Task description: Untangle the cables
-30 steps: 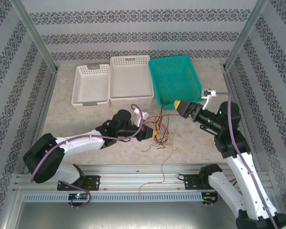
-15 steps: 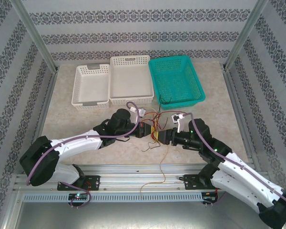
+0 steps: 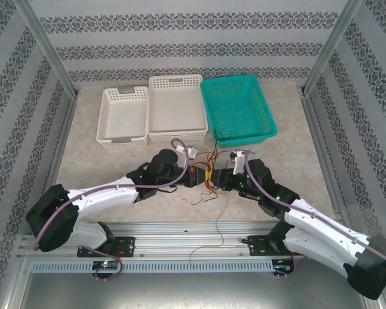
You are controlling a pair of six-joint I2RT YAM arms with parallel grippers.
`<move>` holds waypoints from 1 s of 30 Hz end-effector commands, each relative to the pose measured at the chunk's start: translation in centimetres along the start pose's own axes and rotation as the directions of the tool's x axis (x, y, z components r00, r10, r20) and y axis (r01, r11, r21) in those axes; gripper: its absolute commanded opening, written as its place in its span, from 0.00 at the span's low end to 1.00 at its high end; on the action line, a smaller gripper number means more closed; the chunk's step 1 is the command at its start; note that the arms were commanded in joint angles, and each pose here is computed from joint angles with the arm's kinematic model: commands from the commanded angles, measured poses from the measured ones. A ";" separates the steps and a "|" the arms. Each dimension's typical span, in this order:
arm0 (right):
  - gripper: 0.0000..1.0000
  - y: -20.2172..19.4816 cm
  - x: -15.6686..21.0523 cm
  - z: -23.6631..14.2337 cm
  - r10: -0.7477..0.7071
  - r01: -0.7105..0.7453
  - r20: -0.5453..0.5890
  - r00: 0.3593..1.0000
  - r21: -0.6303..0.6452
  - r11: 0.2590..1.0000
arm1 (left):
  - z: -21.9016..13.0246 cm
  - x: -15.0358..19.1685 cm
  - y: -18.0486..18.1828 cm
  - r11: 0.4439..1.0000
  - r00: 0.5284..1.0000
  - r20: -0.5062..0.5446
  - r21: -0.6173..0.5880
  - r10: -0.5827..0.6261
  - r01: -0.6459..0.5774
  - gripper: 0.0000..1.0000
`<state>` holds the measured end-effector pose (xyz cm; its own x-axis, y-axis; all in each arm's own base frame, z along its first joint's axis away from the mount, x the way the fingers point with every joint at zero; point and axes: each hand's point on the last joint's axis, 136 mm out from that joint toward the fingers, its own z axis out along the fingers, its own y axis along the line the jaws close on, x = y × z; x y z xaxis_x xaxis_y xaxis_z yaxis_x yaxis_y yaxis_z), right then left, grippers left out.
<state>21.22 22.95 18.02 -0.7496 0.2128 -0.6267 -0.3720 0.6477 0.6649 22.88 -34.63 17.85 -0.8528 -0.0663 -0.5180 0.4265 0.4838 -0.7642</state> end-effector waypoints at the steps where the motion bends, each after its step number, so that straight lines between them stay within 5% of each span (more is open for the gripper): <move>1: 0.29 0.6 -1.9 0.1 -0.008 0.009 0.088 0.996 -0.014 1.000 | -0.6 0.2 -4.0 0.989 0.999 0.004 0.141 0.047 -0.047 0.00; 3: 0.26 0.5 -1.6 0.3 0.002 0.000 0.086 0.996 -0.023 1.000 | -0.7 0.2 -4.3 0.987 0.999 0.009 0.153 0.046 -0.046 0.00; 8: 0.00 0.5 -1.5 0.2 0.001 0.002 0.095 0.995 -0.033 0.999 | -1.0 0.3 -5.3 0.979 0.999 0.015 0.198 0.046 -0.048 0.00; 26: 0.00 -5.6 -4.5 -7.8 0.013 -0.091 0.320 0.947 0.230 0.969 | -9.7 0.4 -3.2 0.988 0.986 0.064 -0.010 0.152 -0.152 0.00; 30: 0.00 -3.4 -5.0 -7.6 0.052 -0.081 0.315 0.948 0.079 0.994 | -10.8 0.4 -2.7 0.988 0.986 0.064 -0.032 0.153 -0.151 0.00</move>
<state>22.57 12.93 21.90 -0.5200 0.4752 -0.7098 -0.2102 0.7342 0.6456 18.29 -27.59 24.76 -0.7591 -0.0818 -0.6458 0.5404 0.4739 -0.6953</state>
